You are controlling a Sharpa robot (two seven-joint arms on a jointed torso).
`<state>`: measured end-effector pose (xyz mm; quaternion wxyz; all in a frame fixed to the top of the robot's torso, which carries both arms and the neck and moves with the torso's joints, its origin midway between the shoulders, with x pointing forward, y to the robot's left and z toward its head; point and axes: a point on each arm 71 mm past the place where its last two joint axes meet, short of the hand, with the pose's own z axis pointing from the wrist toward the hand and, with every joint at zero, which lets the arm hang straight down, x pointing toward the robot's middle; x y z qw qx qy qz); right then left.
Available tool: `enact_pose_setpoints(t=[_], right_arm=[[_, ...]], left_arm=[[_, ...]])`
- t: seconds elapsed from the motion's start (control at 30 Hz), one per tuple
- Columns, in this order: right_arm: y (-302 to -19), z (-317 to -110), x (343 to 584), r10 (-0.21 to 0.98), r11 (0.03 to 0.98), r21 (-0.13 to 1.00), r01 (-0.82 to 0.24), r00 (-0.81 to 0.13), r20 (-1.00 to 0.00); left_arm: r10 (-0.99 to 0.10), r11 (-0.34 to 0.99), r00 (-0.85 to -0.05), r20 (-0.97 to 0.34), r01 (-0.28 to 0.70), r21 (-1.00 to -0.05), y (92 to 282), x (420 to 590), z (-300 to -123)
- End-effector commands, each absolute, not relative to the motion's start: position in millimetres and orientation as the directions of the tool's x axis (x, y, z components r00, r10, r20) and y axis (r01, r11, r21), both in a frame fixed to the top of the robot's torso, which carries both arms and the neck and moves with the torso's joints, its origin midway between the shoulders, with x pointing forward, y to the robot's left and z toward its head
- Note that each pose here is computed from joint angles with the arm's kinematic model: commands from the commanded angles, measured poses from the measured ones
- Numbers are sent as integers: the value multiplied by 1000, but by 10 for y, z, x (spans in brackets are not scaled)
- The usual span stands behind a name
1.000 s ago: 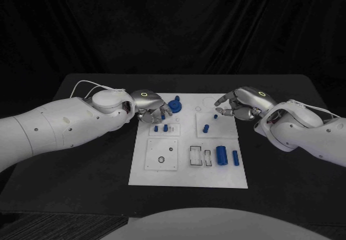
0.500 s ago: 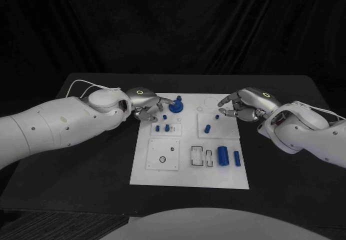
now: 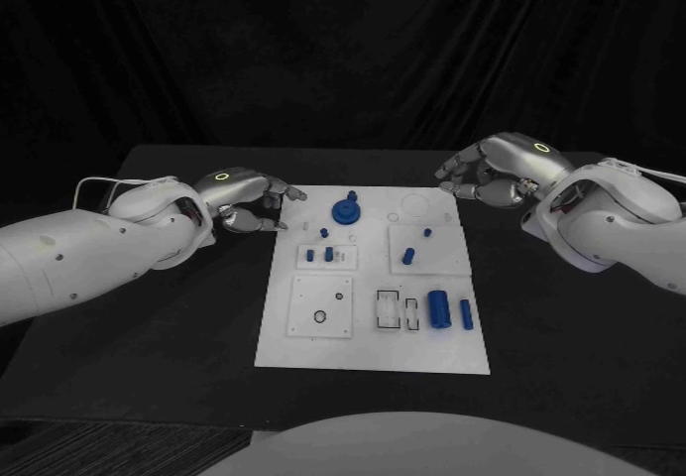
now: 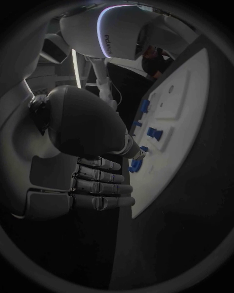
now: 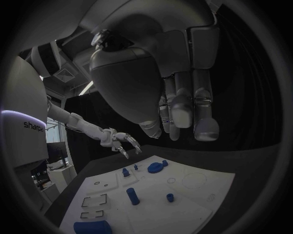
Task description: Assemble the parts on the task board
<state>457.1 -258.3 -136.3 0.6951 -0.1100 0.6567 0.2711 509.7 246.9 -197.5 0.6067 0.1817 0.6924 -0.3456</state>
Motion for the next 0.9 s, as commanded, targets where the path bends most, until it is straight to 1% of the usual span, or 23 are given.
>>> enact_pose_setpoints(t=[0.03,0.07,0.17,0.2,0.3,0.37,0.47,0.53,0.6,0.9], right_arm=[[-2606,-1408,4607,45,887,71,-456,-67,-997],[-2605,-1403,4611,22,889,49,-454,-65,-998],[-2594,-1391,4624,-85,887,-55,-459,-45,-995],[-2589,-1390,4626,-104,884,-74,-462,-40,-994],[-2558,-1402,4643,-174,870,-138,-474,-33,-984],[-2534,-1421,4656,-212,859,-169,-484,-34,-977],[-2515,-1472,4661,-251,846,-196,-496,-45,-967],[-2506,-1516,4662,-274,837,-210,-506,-56,-960],[-2502,-1555,4659,-286,830,-215,-515,-62,-956],[-2495,-1697,4636,-301,810,-208,-548,-85,-950]], left_arm=[[-458,528,-354,-815,629,-570,2501,5037,-1880],[-481,507,-374,-793,620,-599,2514,5026,-1873],[-577,393,-461,-674,567,-724,2545,4978,-1839],[-597,365,-479,-644,553,-749,2546,4970,-1832],[-678,226,-552,-486,472,-852,2528,4944,-1802],[-713,139,-588,-382,415,-899,2502,4922,-1797],[-742,28,-622,-251,345,-938,2465,4872,-1817],[-753,-48,-637,-166,305,-951,2439,4832,-1832],[-759,-101,-642,-110,283,-954,2422,4804,-1840],[-768,-193,-640,-17,258,-947,2416,4710,-1829]])
